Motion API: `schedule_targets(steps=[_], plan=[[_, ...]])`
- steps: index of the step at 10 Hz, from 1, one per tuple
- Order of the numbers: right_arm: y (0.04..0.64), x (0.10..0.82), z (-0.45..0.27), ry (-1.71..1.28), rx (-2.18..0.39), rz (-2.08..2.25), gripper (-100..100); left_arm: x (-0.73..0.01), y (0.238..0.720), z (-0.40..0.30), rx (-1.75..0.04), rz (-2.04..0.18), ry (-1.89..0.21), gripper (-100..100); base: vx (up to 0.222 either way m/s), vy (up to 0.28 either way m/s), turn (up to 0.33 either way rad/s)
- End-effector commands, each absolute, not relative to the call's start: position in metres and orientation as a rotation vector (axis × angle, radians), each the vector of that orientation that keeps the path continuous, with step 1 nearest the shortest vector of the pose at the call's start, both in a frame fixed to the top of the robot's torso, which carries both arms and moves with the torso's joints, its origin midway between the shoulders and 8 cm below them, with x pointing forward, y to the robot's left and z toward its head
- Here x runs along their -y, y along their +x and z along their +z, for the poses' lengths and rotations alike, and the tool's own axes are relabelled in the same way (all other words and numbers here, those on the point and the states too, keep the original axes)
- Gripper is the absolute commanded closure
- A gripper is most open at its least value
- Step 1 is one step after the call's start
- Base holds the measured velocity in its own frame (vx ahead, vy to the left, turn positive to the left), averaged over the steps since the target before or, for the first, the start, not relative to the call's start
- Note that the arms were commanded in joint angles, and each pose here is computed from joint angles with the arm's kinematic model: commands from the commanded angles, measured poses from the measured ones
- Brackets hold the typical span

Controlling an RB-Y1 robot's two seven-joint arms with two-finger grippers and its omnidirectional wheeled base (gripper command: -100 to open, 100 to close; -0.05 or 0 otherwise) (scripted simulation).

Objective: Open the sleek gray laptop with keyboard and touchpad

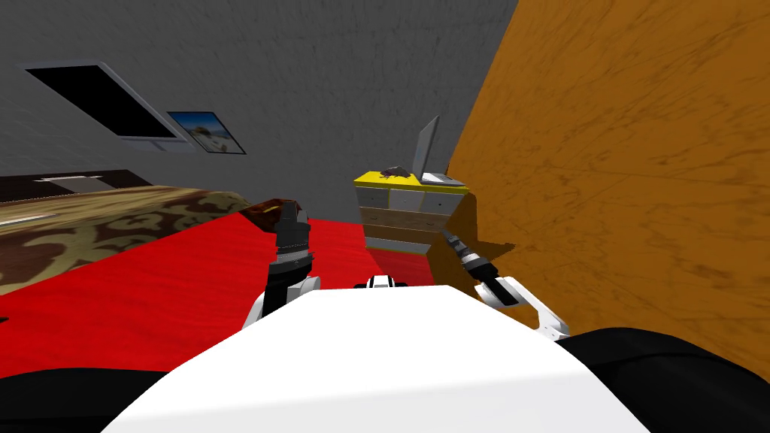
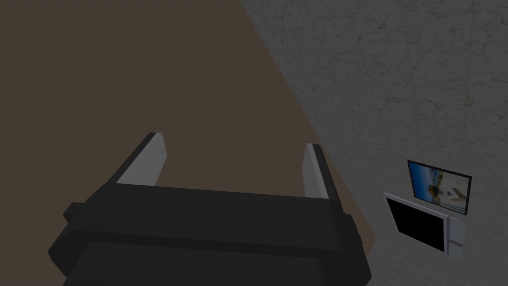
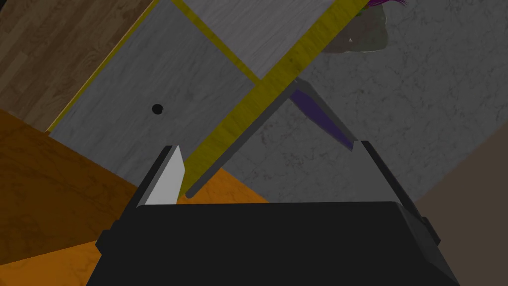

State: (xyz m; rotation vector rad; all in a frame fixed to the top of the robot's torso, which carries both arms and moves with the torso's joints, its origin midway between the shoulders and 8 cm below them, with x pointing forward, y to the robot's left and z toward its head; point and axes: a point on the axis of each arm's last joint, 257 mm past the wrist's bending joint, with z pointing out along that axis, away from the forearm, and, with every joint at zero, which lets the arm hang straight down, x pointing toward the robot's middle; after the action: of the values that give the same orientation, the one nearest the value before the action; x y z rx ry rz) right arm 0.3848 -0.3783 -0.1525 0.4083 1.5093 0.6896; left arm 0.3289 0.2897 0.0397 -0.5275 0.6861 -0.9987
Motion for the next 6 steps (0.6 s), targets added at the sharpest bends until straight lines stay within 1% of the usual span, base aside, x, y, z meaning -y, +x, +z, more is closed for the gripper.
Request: schedule_targets(steps=[1, 3, 4, 5, 6], plan=[[0.383, 0.404, -0.167, 0.396, -1.581, 0.593, -100, -0.290, 0.329, 0.040, -0.686, -0.999, -0.528, 0, -0.022, 0.062, 0.005], [0.378, 0.452, -0.188, 0.398, -1.673, 0.432, -100, -0.290, 0.329, 0.040, -0.686, -0.999, -0.528, 0, -0.033, 0.084, 0.037], [0.379, 0.452, -0.185, 0.372, -1.685, 0.424, -100, -0.290, 0.329, 0.040, -0.686, -0.999, -0.528, 0, -0.019, 0.070, 0.018], [0.376, 0.477, -0.193, 0.375, -1.721, 0.346, -100, -0.290, 0.329, 0.040, -0.686, -0.999, -0.527, 0, -0.010, 0.072, 0.046], [0.378, 0.477, -0.190, 0.357, -1.729, 0.340, -100, -0.290, 0.329, 0.040, -0.686, -0.999, -0.527, 0, -0.007, 0.056, 0.026]])
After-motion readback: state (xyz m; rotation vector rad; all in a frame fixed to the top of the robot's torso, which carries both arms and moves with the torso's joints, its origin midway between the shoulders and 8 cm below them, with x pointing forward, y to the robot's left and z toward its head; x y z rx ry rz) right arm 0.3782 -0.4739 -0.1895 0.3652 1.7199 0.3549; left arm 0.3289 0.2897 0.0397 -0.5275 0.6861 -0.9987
